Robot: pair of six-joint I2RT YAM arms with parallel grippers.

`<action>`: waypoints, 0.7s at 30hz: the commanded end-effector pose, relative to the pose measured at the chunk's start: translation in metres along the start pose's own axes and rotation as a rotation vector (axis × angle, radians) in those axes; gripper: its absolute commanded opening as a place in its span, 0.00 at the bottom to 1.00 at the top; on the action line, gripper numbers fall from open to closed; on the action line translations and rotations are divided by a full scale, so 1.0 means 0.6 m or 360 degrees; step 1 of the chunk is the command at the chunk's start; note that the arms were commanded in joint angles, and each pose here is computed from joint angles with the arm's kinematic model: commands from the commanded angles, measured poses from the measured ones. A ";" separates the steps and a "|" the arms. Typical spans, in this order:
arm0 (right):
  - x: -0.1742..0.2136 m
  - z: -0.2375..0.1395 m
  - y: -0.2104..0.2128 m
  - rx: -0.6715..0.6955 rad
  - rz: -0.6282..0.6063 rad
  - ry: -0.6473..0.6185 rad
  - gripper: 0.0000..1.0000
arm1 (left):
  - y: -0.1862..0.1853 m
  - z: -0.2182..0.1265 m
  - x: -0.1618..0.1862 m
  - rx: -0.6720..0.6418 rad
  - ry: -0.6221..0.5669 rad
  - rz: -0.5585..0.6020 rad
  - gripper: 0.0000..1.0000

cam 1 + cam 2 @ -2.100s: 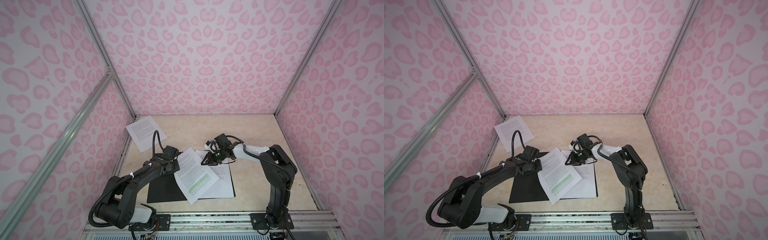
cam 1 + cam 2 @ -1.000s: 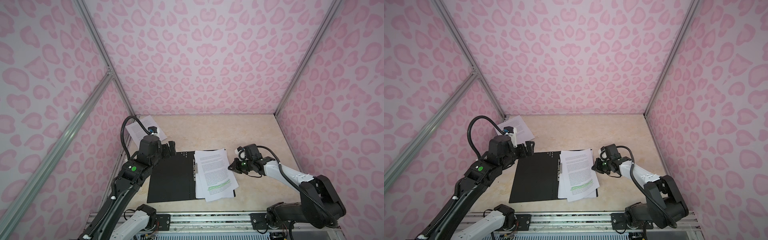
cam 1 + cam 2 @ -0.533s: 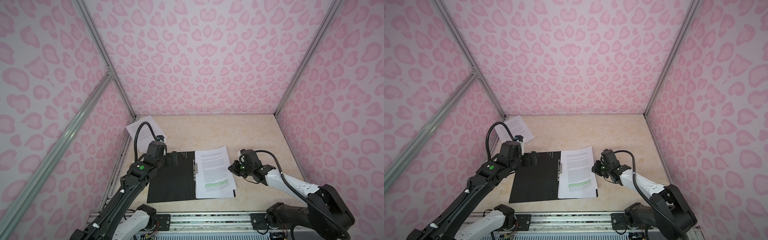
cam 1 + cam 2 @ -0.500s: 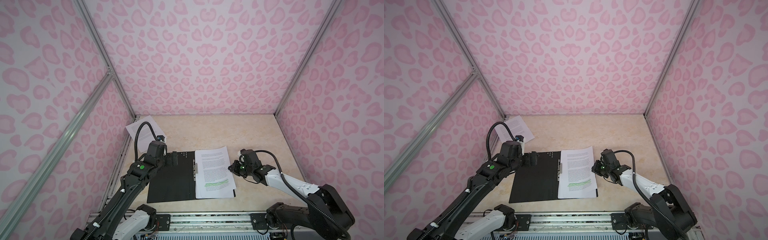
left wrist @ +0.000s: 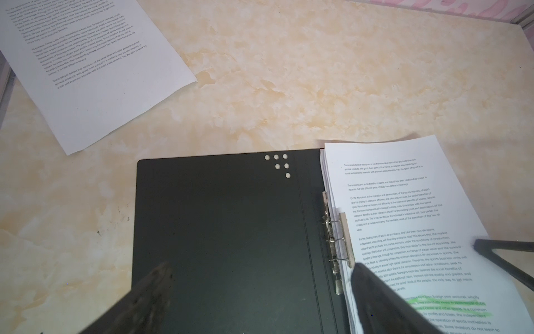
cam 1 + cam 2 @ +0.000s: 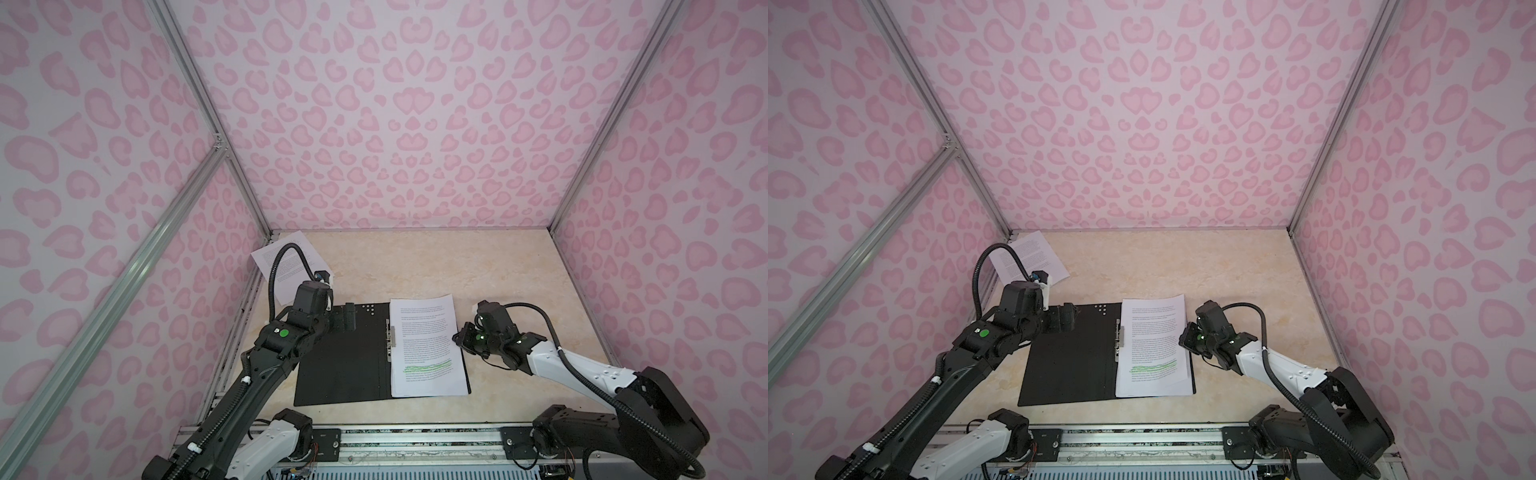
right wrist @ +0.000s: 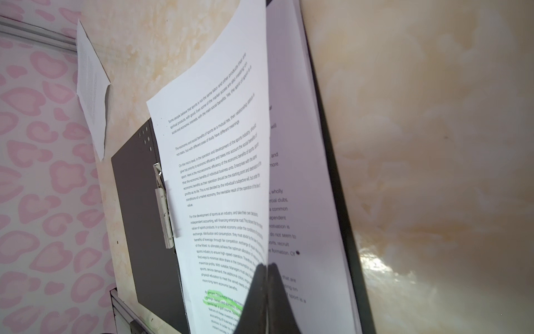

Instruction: Put the files into the folder

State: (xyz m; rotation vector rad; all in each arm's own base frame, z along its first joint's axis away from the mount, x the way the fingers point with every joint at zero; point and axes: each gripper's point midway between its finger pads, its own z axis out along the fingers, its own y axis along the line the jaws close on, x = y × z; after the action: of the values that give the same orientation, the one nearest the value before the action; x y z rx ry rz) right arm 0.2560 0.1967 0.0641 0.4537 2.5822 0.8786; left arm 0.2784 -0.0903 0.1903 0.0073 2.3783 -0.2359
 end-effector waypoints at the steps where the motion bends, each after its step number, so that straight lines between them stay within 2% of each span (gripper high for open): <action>1: 0.002 0.002 -0.005 0.0014 0.0011 -0.0009 0.00 | -0.004 -0.002 -0.013 0.0020 -0.0046 -0.0009 0.97; 21: 0.019 0.004 -0.001 0.0014 -0.0010 0.0021 0.00 | 0.003 -0.003 -0.014 0.0008 -0.0051 -0.0021 0.97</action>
State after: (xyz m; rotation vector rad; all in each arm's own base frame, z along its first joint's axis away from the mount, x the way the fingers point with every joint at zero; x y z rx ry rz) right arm 0.2474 0.2036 0.0614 0.4424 2.5995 0.8828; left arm 0.2799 -0.0866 0.1919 -0.0097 2.3710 -0.2347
